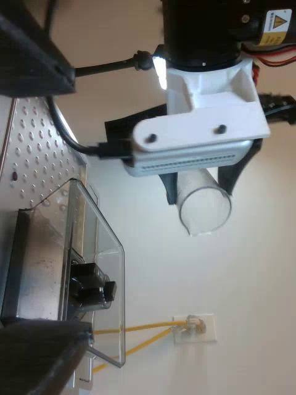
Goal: Pour the beans into the coffee machine
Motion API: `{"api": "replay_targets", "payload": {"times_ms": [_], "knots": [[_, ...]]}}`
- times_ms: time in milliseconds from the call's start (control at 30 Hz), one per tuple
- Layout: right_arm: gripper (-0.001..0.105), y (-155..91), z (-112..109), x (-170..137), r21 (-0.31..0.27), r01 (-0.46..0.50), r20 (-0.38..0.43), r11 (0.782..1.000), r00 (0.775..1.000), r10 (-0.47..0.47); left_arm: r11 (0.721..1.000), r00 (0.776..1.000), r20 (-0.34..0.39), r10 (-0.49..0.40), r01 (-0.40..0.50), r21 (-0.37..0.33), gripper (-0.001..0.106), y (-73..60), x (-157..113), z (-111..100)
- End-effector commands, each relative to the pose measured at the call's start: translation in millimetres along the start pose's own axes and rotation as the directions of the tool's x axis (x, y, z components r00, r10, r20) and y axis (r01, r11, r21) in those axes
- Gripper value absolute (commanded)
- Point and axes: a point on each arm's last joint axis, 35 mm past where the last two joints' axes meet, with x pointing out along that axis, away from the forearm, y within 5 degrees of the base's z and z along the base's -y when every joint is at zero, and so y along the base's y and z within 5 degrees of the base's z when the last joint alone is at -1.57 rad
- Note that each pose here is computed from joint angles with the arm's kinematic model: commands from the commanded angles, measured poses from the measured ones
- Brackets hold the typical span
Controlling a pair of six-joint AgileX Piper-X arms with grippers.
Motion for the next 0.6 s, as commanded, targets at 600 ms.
{"api": "replay_targets", "payload": {"times_ms": [600], "knots": [[0.079, 10.7, -3.9, -3.2, -0.057, -0.277, -0.008, 0.959, 0.961, 0.277, 0.663, 0.982, 0.068, -0.179, 0.171, -0.729, 0.022, 51.4, -87.5, -37.9]]}}
